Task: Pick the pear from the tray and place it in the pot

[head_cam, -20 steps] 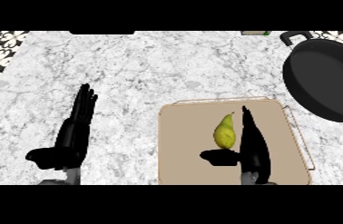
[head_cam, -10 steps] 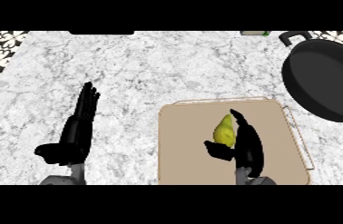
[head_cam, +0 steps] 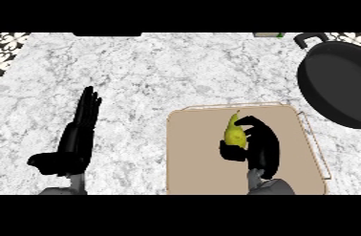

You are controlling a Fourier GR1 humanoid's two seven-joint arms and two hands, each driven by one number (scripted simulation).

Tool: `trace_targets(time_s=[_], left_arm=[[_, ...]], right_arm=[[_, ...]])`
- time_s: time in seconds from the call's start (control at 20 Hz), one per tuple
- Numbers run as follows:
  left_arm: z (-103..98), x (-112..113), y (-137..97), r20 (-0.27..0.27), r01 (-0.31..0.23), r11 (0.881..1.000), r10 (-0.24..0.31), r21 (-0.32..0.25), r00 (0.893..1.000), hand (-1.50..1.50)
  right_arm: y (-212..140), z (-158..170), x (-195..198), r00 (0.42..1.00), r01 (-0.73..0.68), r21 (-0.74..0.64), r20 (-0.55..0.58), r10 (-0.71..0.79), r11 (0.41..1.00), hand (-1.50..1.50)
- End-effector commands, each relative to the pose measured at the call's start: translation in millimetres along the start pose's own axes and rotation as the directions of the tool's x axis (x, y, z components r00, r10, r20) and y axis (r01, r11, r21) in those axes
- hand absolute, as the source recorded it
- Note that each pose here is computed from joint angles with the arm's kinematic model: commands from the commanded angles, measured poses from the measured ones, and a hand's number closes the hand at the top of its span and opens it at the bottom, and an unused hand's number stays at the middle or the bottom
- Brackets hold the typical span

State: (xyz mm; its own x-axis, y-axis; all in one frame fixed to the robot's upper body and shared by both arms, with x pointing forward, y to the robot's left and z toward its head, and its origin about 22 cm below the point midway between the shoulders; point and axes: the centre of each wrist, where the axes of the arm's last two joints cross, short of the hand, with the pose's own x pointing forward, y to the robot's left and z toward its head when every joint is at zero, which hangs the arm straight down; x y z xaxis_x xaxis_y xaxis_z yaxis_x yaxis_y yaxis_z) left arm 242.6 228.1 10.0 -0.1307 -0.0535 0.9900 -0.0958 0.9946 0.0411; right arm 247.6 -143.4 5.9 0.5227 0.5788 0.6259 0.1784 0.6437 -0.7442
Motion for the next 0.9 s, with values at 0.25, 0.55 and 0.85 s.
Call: trace_targets(time_s=[0.25,0.55,0.85], left_arm=[[-3.0,-13.7,-2.6,-0.004,-0.007,1.0,0.007,-0.007,1.0,0.0],[-10.0,7.1,-16.5,0.057,-0.011,0.997,0.015,-0.076,0.998,0.0],[-18.7,18.8,-33.1,0.092,-0.013,0.99,0.026,-0.142,0.995,0.0]], right_arm=[[-28.0,-44.7,40.2,0.996,-0.036,-0.208,-0.092,0.017,0.977,1.5],[-111.0,-140.9,15.1,0.902,-0.225,-0.364,-0.428,0.052,0.904,1.5],[-196.9,-186.8,45.3,0.859,-0.365,-0.548,-0.51,0.046,0.753,1.5]])
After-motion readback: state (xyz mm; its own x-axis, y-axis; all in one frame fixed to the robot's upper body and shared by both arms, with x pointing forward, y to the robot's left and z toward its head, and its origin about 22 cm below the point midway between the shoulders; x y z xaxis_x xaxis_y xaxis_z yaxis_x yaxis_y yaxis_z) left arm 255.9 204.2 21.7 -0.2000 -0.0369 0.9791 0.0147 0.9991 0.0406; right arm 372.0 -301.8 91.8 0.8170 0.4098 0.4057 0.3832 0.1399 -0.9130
